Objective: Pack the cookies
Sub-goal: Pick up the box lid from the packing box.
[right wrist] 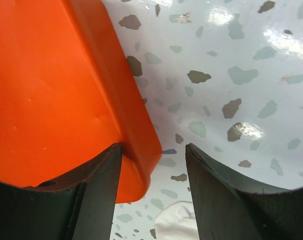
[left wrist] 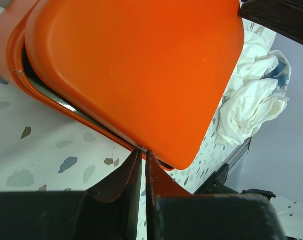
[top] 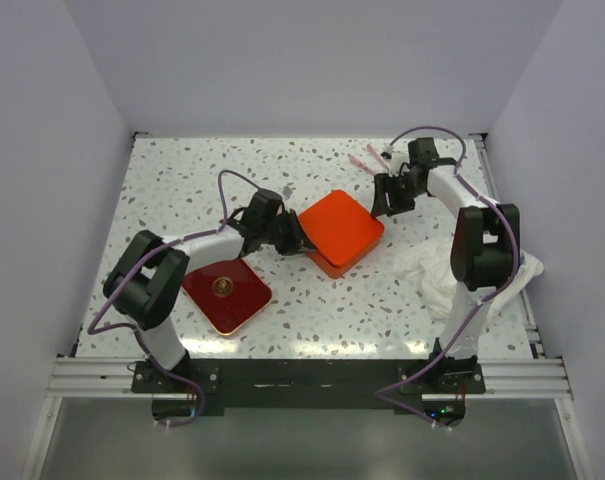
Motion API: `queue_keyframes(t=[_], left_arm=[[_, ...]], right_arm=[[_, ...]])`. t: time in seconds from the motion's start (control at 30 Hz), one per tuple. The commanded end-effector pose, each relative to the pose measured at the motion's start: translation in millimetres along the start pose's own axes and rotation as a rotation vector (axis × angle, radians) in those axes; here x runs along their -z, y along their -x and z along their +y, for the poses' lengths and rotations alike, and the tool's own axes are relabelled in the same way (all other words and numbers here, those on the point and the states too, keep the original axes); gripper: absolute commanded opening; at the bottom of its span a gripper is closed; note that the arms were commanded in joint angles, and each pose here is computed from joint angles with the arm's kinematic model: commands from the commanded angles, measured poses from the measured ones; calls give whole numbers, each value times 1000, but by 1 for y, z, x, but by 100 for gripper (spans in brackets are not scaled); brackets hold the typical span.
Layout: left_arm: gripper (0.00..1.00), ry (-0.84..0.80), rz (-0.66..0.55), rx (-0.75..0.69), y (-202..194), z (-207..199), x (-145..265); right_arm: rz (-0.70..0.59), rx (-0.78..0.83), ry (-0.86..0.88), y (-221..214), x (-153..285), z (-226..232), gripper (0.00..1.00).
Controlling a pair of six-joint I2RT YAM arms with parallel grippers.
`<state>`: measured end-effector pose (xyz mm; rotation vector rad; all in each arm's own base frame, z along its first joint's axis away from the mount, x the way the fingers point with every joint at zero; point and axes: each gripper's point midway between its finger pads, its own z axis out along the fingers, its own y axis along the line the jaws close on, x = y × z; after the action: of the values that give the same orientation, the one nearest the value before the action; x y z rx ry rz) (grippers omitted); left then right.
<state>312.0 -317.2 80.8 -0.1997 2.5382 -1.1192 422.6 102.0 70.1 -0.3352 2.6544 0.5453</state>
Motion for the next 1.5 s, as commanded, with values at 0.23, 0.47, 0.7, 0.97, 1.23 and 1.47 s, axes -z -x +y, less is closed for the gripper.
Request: queue_keyframes(t=[0.23,0.47,0.7,0.97,1.23,1.47], left_arm=[[13,-71,-39,-38,14,-21,-6],[13,-68,-31,-33,15,-18,-12],[13,-70,-28,-34,17,-20,-16],[20,-84,-71,-44,27,-29,-5],[32,-116,-117,-40,21,-35,28],[48,-181,-134,36,11,-34,35]], right_arm=[[-34,-53,-81,6,11,-39,56],[97,-145,78,-35,-19,-20,41],[96,-181,113,-46,-21,-11,40],[-37,-171,-59,-13,17,-48,46],[-128,-106,-56,23,46,-52,48],[-127,-103,239,38,38,-6,61]])
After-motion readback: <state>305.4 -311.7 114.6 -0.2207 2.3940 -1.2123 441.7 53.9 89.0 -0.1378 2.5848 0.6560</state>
